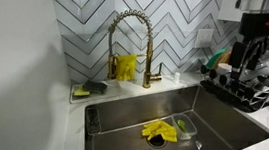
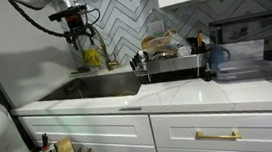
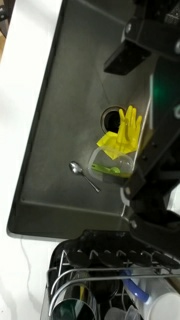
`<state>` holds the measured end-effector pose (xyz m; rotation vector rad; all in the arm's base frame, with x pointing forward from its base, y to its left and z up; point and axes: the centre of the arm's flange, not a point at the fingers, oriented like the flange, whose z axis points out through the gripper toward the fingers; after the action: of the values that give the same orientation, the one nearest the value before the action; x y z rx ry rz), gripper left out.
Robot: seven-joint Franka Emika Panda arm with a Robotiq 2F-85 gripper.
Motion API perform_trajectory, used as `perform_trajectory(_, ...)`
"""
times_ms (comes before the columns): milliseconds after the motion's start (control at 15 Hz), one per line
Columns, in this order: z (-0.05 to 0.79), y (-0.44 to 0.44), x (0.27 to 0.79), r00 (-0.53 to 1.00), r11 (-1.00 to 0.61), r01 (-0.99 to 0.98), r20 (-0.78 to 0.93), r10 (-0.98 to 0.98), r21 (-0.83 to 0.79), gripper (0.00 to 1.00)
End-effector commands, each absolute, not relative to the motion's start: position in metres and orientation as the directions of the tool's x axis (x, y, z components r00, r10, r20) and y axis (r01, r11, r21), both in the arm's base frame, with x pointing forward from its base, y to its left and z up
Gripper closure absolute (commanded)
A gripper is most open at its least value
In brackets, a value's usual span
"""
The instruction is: Pick up a green sponge on the left of the tap and put it in the sponge holder on the left side of the sink
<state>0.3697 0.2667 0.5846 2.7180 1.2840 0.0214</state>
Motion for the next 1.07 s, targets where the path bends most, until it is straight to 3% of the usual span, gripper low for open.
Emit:
perform_trajectory(0, 0.584, 0.266, 0.371, 0.636, -0.627, 0.769, -0.047, 0.771, 0.127, 0.0)
perform_trajectory(733, 0.584, 0.266, 0.372, 0.634, -0.625, 0.77, -0.049, 0.772, 0.127, 0.0)
perform_trajectory(1000, 0.586, 0.302, 0.37, 0.515, -0.508, 0.853, -0.034, 0.857, 0.117, 0.0)
